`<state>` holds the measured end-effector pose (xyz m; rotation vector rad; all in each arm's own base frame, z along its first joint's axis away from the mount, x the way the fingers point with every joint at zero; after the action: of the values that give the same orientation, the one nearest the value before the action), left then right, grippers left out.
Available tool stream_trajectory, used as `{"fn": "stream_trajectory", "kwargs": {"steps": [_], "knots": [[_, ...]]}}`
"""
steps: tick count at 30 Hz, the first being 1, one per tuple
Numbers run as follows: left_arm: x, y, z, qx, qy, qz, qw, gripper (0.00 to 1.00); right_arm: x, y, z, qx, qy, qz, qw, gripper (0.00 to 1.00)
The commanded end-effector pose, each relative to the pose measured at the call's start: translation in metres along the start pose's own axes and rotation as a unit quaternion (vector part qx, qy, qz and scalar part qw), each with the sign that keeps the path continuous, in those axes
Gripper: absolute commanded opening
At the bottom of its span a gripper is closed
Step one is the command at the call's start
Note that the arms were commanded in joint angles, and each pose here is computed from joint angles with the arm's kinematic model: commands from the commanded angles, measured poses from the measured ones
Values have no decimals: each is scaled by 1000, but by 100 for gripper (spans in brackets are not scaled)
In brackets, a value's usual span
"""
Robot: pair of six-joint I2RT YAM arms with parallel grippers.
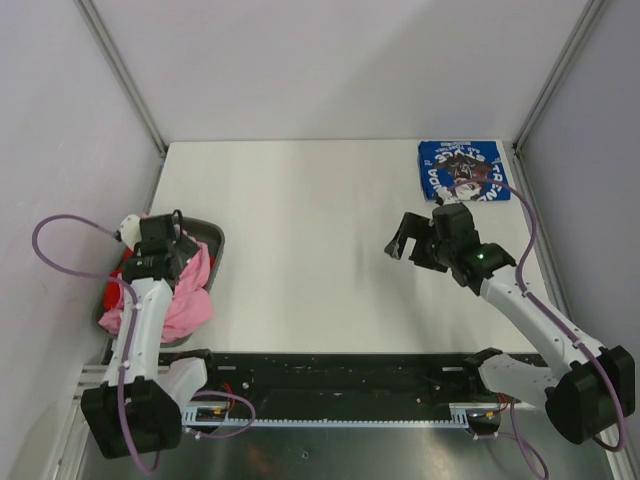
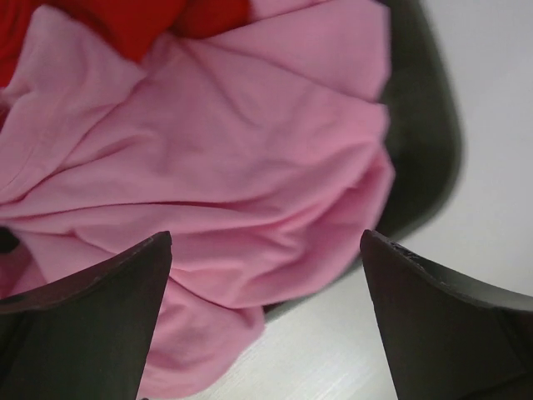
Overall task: Fold and stack the t-shirts
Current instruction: Grab crumpled tshirt from bin with the left arm
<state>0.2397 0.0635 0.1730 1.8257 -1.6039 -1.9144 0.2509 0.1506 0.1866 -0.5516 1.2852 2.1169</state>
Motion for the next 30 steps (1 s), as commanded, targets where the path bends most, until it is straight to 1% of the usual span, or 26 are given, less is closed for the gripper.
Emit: {"fn": "stream_trajectory", "kwargs": {"steps": [1, 3, 4, 5, 8, 10, 13, 14, 15, 16, 19, 25, 30], "knots": [[9, -21, 29, -86, 60, 3, 994, 99, -2, -7, 6, -23, 9, 1, 1000, 99], [17, -29, 34, -107, 68, 16, 992, 98, 0, -10, 7, -27, 10, 6, 1000, 99], [21, -33, 35, -113, 71, 24, 991, 95, 0, -11, 7, -28, 10, 8, 1000, 99], [25, -36, 35, -118, 74, 31, 990, 91, 1, -12, 7, -29, 10, 10, 999, 99], [32, -43, 37, -130, 79, 43, 987, 75, 3, -15, 6, -30, 10, 15, 999, 99], [35, -46, 37, -134, 78, 48, 987, 58, 3, -15, 6, -31, 9, 18, 999, 99], [30, -43, 35, -125, 75, 41, 988, 26, 5, -15, 5, -31, 8, 20, 999, 99], [26, -39, 35, -121, 75, 32, 989, 14, 5, -15, 5, -31, 8, 20, 999, 99], [21, -36, 34, -114, 74, 22, 990, 7, 5, -15, 5, -31, 7, 21, 999, 98], [14, -31, 33, -107, 73, 10, 992, 3, 6, -15, 4, -31, 6, 21, 999, 98], [-8, -12, 25, -70, 70, -25, 995, 0, 6, -15, 6, -36, 5, 25, 999, 98], [-57, 42, 4, 34, 75, -98, 992, 0, 6, -17, 12, -54, -3, 29, 998, 98], [-87, 89, -26, 137, 59, -124, 981, 0, 1, -17, 15, -63, -11, 21, 998, 98]]}}
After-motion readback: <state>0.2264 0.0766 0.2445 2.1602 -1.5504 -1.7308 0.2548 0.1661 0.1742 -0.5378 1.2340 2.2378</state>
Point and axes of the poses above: each gripper's point midway between its finger pads, its own y axis back along the fingers, its own z axis along the line the jaws close on, x = y × z, the point moved 3 cm from there along y, back along the fingers, and after that the axes turned 3 degrees about y, right-handed, at the moved point
